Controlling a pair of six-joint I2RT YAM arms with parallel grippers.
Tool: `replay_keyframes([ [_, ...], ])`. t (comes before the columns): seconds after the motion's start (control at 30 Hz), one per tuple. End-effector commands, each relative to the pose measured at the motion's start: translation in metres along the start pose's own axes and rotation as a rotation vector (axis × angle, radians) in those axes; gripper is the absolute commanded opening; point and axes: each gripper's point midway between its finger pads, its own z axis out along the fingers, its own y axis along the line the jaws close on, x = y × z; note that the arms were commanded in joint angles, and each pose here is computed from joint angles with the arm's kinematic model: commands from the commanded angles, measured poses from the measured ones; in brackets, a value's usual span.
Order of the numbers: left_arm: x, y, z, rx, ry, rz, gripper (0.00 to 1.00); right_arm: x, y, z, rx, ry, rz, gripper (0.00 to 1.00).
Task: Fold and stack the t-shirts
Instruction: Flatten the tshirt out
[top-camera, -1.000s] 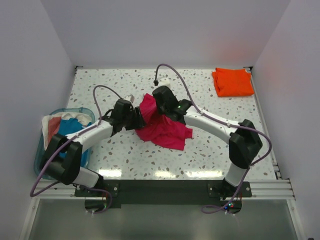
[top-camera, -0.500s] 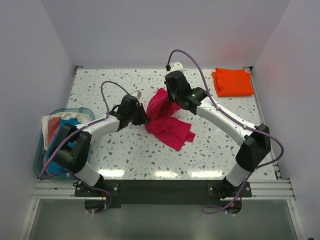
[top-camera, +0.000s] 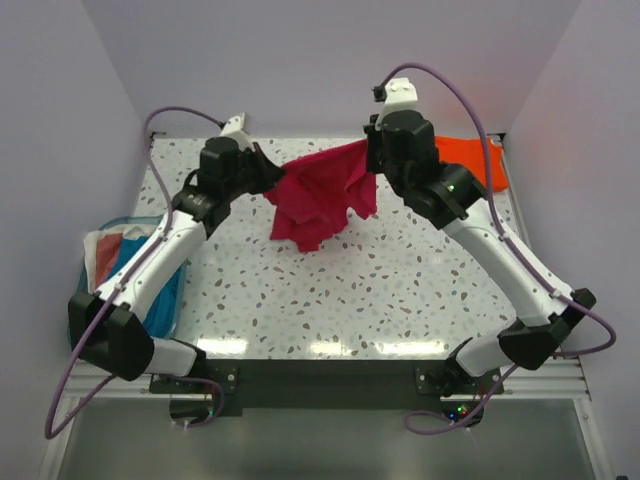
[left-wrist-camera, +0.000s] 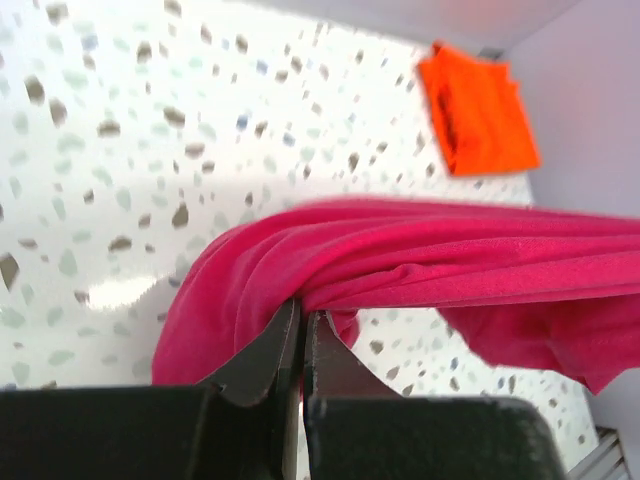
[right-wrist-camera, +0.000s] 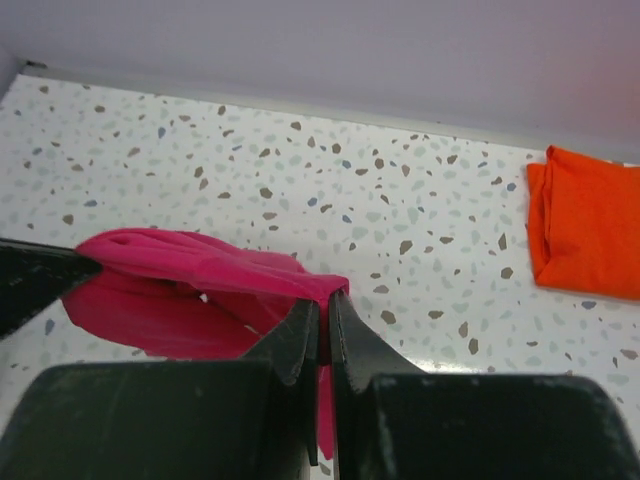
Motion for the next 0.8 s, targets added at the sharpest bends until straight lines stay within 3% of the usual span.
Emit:
replay_keyframes([
  [0.0, -0.059, 0.034, -0.039, -0.108, -0.119, 0.059, 0.0, -0.089, -0.062, -0.07, 0.142, -0.256, 0.094, 0.0],
  [0.2, -0.121, -0.01, -0.028, 0.053, -0.141, 0.158, 0.0, -0.101, -0.091, -0.084, 0.242, -0.281, 0.074, 0.0],
  [0.33, -0.121, -0.018, 0.012, 0.138, -0.04, 0.155, 0.03, -0.092, -0.126, -0.066, 0.341, -0.228, 0.076, 0.0],
  [0.4, -0.128, -0.016, 0.019, 0.12, -0.036, 0.135, 0.14, -0.09, -0.136, -0.056, 0.359, -0.206, 0.083, 0.0],
  [0.43, -0.123, -0.004, 0.03, 0.079, -0.015, 0.114, 0.32, -0.088, -0.143, -0.053, 0.368, -0.194, 0.092, 0.0],
  [0.47, -0.125, 0.009, 0.034, 0.014, -0.025, 0.084, 0.38, -0.087, -0.146, -0.052, 0.373, -0.189, 0.094, 0.0],
  [0.57, -0.106, 0.037, 0.046, -0.087, 0.024, 0.035, 0.56, -0.079, -0.144, -0.041, 0.361, -0.153, 0.087, 0.0],
  [0.67, -0.066, 0.042, 0.051, -0.091, 0.057, 0.026, 0.6, -0.066, -0.141, -0.028, 0.361, -0.114, 0.072, 0.0],
  [0.77, 0.018, 0.046, 0.057, -0.123, 0.167, 0.071, 0.6, -0.057, -0.14, -0.019, 0.366, -0.091, 0.062, 0.0],
])
